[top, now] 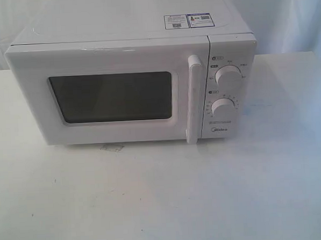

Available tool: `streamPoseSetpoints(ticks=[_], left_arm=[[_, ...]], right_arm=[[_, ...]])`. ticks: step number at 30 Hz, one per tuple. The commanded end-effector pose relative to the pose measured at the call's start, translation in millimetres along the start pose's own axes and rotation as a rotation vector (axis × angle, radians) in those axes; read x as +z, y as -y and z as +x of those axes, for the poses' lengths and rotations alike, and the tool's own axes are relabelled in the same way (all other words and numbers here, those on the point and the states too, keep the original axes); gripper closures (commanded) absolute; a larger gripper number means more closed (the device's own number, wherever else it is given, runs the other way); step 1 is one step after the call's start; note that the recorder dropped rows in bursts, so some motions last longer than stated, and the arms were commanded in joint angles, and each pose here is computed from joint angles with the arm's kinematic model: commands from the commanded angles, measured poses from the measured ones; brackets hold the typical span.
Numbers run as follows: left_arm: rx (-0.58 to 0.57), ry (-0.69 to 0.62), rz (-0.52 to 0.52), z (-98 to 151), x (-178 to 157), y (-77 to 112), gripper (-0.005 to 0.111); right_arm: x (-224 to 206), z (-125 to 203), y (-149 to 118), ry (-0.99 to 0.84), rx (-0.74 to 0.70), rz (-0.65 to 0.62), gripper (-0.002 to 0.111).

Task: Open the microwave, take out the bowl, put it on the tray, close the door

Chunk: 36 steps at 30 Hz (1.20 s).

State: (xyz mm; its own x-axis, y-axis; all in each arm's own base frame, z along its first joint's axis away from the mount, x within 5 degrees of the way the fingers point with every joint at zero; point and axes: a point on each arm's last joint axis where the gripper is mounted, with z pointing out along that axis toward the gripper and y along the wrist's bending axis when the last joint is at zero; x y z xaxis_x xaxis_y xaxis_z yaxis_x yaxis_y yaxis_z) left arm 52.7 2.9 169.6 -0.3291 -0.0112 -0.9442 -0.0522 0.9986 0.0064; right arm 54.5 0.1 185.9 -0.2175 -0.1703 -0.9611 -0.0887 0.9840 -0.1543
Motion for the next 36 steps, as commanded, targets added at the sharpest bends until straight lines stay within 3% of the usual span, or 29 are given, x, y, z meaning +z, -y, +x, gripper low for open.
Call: streamPoseSetpoints(ticks=[1,8,18,23,26,29,36], left_arm=[[-0.008,0.004,-0.002,1,0,-0.1,0.107],[-0.008,0.004,-0.002,1,0,-0.1,0.107],[-0.008,0.004,-0.002,1,0,-0.1,0.107],[-0.008,0.004,-0.002,1,0,-0.1,0.107],[-0.008,0.004,-0.002,1,0,-0.1,0.107],[-0.008,0.004,-0.002,1,0,-0.1,0.107],[-0.008,0.004,-0.002,1,0,-0.1,0.107]], right_arm=[[0,-4,0,0.062,-0.088,0.008,0.108],[-1,-10,0,0.123,-0.169,0.009,0.108],[-20,-56,-6,0.682,-0.171,-0.002,0.108],[-35,-70,-7,0.893,0.109,-0.14,0.108],[-43,-82,-4,0.948,0.191,-0.159,0.108],[-44,-104,6,0.838,0.329,-0.147,0.108],[-1,-128,12,0.294,0.473,-0.093,0.108]])
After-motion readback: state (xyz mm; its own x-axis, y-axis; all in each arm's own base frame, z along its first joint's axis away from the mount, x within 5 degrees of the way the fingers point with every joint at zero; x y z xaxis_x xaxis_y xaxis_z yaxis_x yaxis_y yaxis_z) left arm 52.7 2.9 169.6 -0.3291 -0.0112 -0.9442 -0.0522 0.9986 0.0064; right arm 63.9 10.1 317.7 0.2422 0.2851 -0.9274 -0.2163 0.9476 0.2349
